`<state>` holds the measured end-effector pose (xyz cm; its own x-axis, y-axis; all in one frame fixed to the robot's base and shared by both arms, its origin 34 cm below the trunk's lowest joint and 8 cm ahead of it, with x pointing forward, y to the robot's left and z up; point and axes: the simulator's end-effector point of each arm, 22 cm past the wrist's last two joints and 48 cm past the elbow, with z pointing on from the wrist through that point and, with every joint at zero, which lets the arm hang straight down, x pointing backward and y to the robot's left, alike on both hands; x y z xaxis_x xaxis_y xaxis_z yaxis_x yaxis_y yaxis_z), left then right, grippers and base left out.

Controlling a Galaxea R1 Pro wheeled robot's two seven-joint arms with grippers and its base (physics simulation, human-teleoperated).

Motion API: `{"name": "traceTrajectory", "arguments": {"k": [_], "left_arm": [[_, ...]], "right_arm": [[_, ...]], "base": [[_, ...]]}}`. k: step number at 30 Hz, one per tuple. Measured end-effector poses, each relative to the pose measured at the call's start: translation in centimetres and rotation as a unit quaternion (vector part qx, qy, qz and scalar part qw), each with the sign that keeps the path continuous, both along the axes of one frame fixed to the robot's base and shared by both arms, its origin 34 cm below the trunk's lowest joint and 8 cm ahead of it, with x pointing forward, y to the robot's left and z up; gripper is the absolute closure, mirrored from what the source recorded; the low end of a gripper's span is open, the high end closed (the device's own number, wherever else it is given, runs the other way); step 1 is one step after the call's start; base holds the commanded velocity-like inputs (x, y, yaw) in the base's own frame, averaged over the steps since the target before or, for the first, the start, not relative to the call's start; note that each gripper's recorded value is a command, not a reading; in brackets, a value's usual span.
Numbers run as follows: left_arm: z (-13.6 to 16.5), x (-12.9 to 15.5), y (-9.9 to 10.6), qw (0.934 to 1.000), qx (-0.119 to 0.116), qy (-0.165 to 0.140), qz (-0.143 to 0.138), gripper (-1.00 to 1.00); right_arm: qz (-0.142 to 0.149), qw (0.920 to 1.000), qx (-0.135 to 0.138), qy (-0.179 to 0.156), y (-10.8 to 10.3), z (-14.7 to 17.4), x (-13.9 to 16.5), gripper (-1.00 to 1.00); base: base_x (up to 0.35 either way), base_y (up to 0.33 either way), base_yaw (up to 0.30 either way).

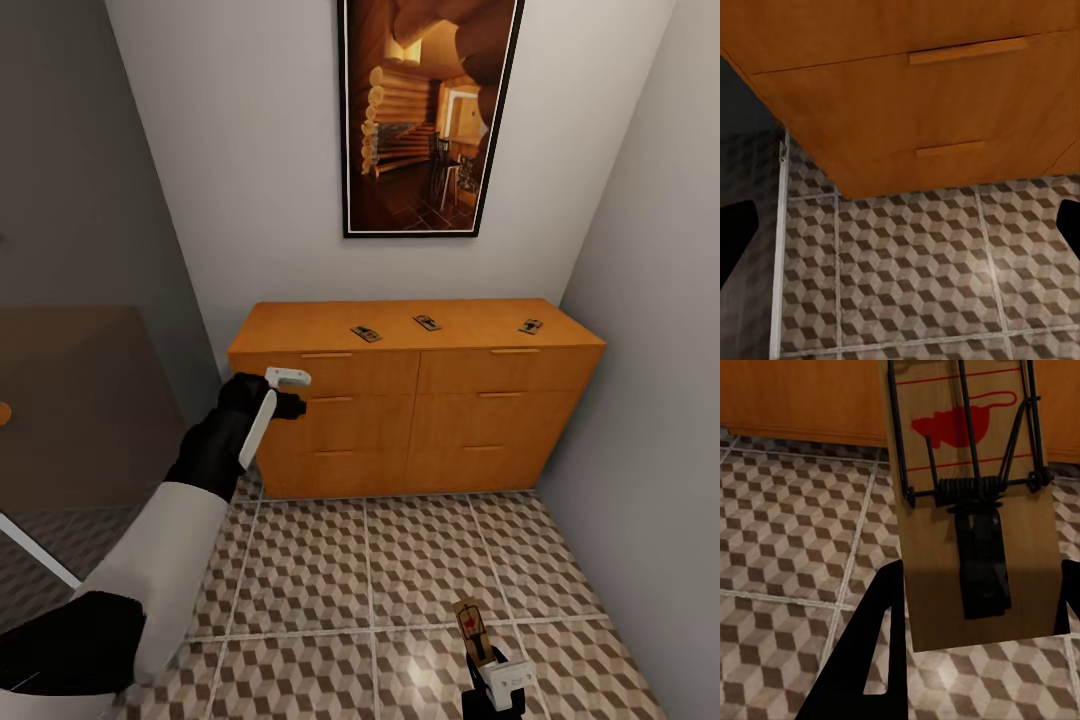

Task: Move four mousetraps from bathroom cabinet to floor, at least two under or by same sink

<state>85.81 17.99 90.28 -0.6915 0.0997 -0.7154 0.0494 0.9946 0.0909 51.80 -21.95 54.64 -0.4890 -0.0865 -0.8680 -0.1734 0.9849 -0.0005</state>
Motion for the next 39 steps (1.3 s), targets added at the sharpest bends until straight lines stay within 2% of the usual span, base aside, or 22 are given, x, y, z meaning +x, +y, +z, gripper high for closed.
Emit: {"name": "traceTrajectory", "arguments": {"k": [3,9,18,25,32,39], "left_arm": [[2.3,1.5,-1.0,1.0000,-0.002,-0.008,-0.006,-1.00],[5.3,3.1,-1.6,0.9997,-0.002,-0.021,-0.009,-1.00],[6.0,3.4,-2.3,0.9996,-0.007,-0.022,-0.015,-1.00],[10.4,3.8,-3.5,0.9967,-0.025,-0.070,-0.032,-1.00],[11.2,3.8,-3.7,0.9959,-0.028,-0.079,-0.034,-1.00],[11.0,3.9,-3.8,0.9960,-0.026,-0.078,-0.036,-1.00]], "right_arm": [[0.000,1.0000,0.000,0.000,0.0,0.0,0.0,1.00],[0.000,1.0000,0.000,0.000,0.1,0.0,0.0,1.00],[0.001,1.0000,0.002,0.002,0.3,-0.1,-0.1,1.00],[-0.001,0.9997,0.000,0.023,0.3,-0.9,-0.5,1.00],[-0.001,0.9996,0.000,0.028,0.4,-1.0,-0.6,1.00],[-0.001,0.9996,0.000,0.029,0.4,-1.1,-0.7,1.00]], "base": [[0.000,0.000,0.000],[0.000,0.000,0.000],[0.000,0.000,0.000],[0.000,0.000,0.000],[0.004,-0.004,0.037],[0.143,-0.129,0.235]]}}
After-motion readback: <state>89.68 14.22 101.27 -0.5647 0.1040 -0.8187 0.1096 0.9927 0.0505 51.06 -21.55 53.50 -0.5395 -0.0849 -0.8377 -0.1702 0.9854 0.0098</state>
